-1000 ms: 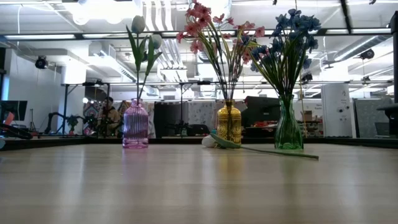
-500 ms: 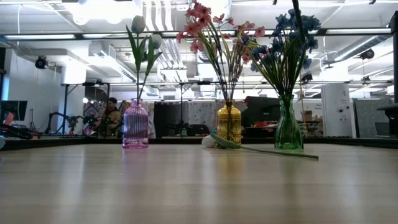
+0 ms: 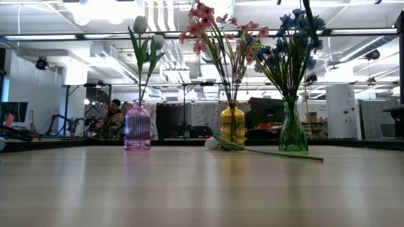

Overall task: Sort flowers into vase by color
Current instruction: Put the pink flowers into the yellow vase

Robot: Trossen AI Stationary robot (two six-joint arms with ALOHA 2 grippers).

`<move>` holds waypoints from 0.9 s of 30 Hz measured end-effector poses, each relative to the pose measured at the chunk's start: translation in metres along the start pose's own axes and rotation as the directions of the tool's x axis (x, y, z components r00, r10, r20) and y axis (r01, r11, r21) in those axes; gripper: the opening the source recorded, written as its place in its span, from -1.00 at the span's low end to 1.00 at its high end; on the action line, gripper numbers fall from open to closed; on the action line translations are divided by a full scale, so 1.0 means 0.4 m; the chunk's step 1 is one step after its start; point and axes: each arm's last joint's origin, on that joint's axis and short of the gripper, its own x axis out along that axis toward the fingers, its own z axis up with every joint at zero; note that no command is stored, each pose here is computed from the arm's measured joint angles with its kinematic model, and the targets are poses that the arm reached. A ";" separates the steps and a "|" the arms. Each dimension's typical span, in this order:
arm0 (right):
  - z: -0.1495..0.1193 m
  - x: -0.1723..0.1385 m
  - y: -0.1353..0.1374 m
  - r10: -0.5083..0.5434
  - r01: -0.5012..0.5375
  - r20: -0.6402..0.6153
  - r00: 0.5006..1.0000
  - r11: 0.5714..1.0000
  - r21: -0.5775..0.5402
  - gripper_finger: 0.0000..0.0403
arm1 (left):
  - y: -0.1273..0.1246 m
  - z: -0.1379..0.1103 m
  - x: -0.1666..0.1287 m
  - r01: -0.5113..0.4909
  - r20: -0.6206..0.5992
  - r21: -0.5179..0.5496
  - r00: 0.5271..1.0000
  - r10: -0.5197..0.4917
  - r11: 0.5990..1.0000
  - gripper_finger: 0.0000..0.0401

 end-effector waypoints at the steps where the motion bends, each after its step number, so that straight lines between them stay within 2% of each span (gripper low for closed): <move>1: 0.000 0.000 0.000 -0.013 0.013 -0.008 1.000 1.000 0.004 -0.71 | 0.000 0.000 0.000 -0.002 -0.004 0.002 1.000 0.002 1.000 -0.95; 6: -0.002 -0.006 0.007 -0.062 0.062 -0.061 0.996 0.998 0.000 -0.48 | 0.002 0.001 -0.002 -0.004 -0.038 0.013 0.999 0.005 1.000 -0.99; 12: -0.003 -0.013 0.018 -0.043 0.047 -0.115 0.992 0.998 0.029 -0.18 | 0.004 0.015 -0.014 -0.031 -0.113 0.034 0.993 0.034 0.999 -0.99; 15: 0.000 -0.016 0.015 -0.079 0.082 -0.168 0.983 0.996 0.014 -0.08 | 0.004 0.026 -0.024 -0.030 -0.168 0.062 0.985 0.040 0.998 -0.99; 19: 0.002 -0.019 0.007 -0.129 0.132 -0.230 0.965 0.991 0.000 0.00 | 0.009 0.040 -0.037 -0.026 -0.233 0.073 0.972 0.043 0.997 -0.99; 27: 0.013 -0.012 0.001 -0.142 0.158 -0.281 0.949 0.987 0.036 0.02 | 0.015 0.041 -0.046 -0.058 -0.281 0.091 0.956 0.082 0.994 -0.99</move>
